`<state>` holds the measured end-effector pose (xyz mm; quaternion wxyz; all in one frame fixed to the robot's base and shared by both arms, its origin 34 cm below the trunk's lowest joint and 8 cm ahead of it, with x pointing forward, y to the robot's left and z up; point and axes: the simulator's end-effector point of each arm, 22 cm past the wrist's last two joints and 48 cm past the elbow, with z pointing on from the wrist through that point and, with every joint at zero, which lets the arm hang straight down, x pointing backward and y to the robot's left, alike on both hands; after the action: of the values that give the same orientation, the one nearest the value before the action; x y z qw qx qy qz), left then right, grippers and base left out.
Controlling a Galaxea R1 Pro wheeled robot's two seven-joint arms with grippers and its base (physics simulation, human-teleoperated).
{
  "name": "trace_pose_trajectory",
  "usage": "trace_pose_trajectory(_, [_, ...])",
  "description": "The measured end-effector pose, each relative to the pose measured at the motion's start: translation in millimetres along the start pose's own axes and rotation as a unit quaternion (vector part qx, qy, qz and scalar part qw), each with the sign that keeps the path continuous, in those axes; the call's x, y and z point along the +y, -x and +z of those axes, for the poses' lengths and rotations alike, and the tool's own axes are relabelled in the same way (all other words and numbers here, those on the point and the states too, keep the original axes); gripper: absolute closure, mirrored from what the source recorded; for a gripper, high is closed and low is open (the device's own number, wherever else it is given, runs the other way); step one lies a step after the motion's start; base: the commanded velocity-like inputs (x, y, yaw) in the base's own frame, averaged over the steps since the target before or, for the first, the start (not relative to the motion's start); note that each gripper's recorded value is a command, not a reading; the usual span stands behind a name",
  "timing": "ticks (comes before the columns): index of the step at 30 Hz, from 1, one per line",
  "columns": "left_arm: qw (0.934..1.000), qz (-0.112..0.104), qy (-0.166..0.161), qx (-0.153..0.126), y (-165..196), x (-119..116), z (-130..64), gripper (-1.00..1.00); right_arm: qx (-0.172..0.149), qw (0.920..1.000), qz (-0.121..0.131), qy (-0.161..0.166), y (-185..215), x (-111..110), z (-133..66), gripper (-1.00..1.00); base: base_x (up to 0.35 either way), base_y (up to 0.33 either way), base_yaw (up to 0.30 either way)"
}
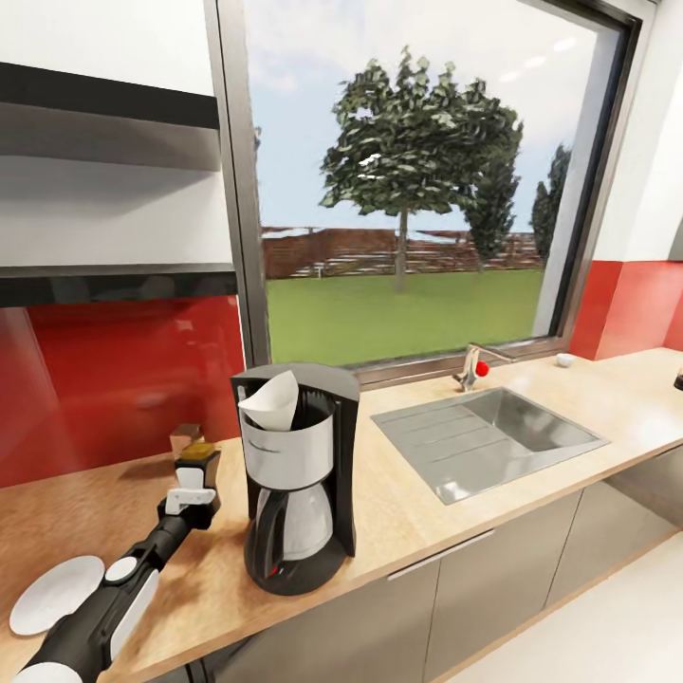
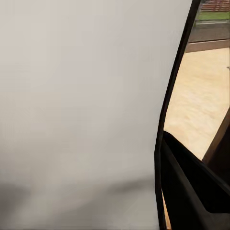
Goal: Set up a coffee station on the kitchen countertop: keep the coffee maker on the countertop, move the bottle of coffee from the kitchen shelf to the counter next to the coffee maker, place a paper coffee filter on top of the coffee maker, put the saucer next to the coffee maker with the coffee cup on the saucer, and place the electric kettle next to the coffee maker.
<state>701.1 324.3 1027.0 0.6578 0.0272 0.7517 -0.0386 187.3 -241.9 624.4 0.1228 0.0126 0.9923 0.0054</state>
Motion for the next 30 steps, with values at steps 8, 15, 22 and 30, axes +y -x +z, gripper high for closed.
trace_pose_trajectory(8, [0.9998, -0.005, 0.005, 0.02, -22, 4, -3.4, 1.0, 0.0, 1.0, 0.0, 0.0, 0, 1, 0.0, -1.0, 0.0, 0.0, 0.0])
trace_pose_trajectory(15, [0.9998, -0.006, 0.005, 0.02, -22, 4, -3.4, 1.0, 0.0, 1.0, 0.0, 0.0, 0, 1, 0.0, -1.0, 0.0, 0.0, 0.0])
trace_pose_trajectory(22, [0.9997, -0.006, 0.006, 0.022, -24, 4, -3.6, 1.0, 0.0, 1.0, 0.0, 0.0, 0, 0, 0.0, -1.0, 0.0, 0.0, 0.0])
trace_pose_trajectory(30, [0.9999, -0.004, 0.008, 0.012, -23, 5, -4.9, 1.0, 0.0, 1.0, 0.0, 0.0, 0, 0, -0.1, -1.0, 0.046, 0.0, 0.0])
